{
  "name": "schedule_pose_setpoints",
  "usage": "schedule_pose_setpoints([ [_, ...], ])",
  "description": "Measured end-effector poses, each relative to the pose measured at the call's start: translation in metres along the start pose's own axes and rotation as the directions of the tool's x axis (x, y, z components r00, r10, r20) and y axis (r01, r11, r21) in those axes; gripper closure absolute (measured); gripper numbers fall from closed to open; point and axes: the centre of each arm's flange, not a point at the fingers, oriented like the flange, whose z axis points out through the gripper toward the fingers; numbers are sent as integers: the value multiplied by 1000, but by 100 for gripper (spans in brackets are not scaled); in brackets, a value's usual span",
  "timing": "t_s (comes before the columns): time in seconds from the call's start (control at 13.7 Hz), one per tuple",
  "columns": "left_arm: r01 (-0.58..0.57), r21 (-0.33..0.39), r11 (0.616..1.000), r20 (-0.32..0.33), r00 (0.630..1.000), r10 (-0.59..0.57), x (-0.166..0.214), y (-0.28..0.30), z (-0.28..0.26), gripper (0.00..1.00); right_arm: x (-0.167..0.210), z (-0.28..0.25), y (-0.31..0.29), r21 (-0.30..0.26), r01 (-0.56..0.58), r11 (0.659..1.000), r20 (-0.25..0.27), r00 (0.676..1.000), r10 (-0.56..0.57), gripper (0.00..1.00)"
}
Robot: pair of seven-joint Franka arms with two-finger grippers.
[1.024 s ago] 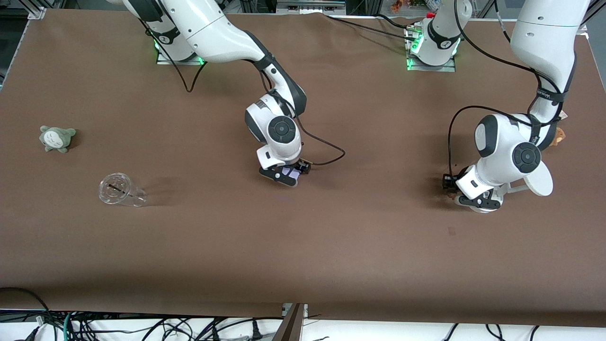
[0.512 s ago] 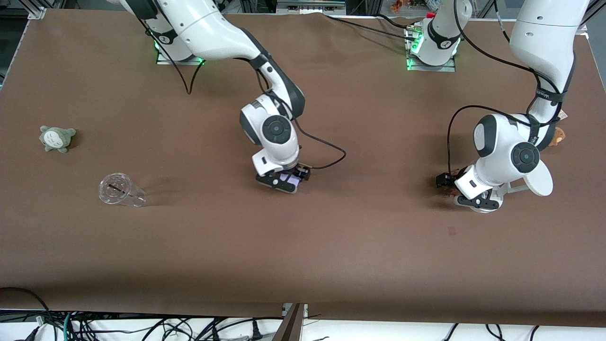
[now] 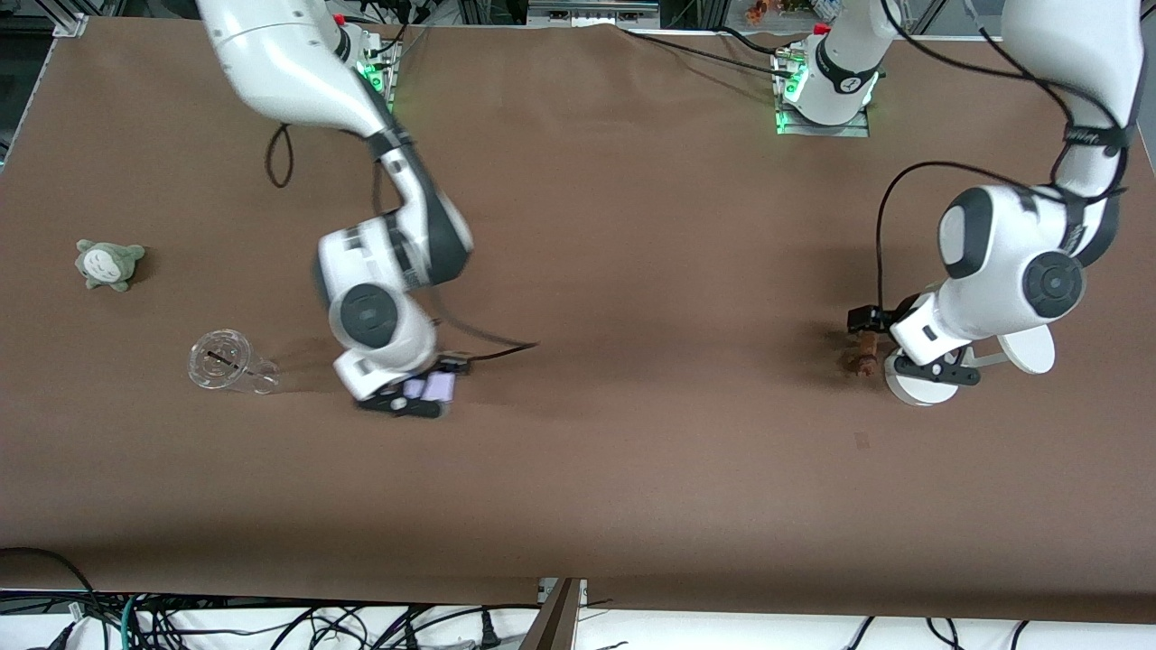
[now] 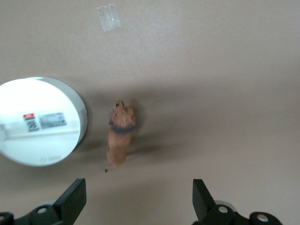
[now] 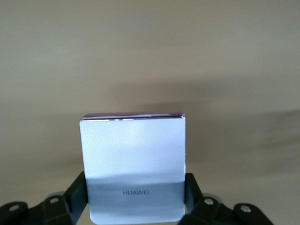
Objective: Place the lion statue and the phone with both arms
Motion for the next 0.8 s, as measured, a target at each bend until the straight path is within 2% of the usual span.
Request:
schedule_pose_setpoints([
  [0.22,-5,1,1000,-1,1000,5,-13,5,-40,0,22,16,80,-7,48,999,42,998,-48,16],
  [0.44,-20,31,999,-14,1000,20,-31,10,-94,0,20,43,122,-5,73,997,86,994,-72,16],
  [0.66,-29,77,997,-6,1000,29,-48,13,-178,0,6,64,127,1,81,997,65,995,-81,16],
  [0.8,-28,104,994,-29,999,31,-54,15,-228,0,-3,76,131,3,88,996,59,994,-88,16],
])
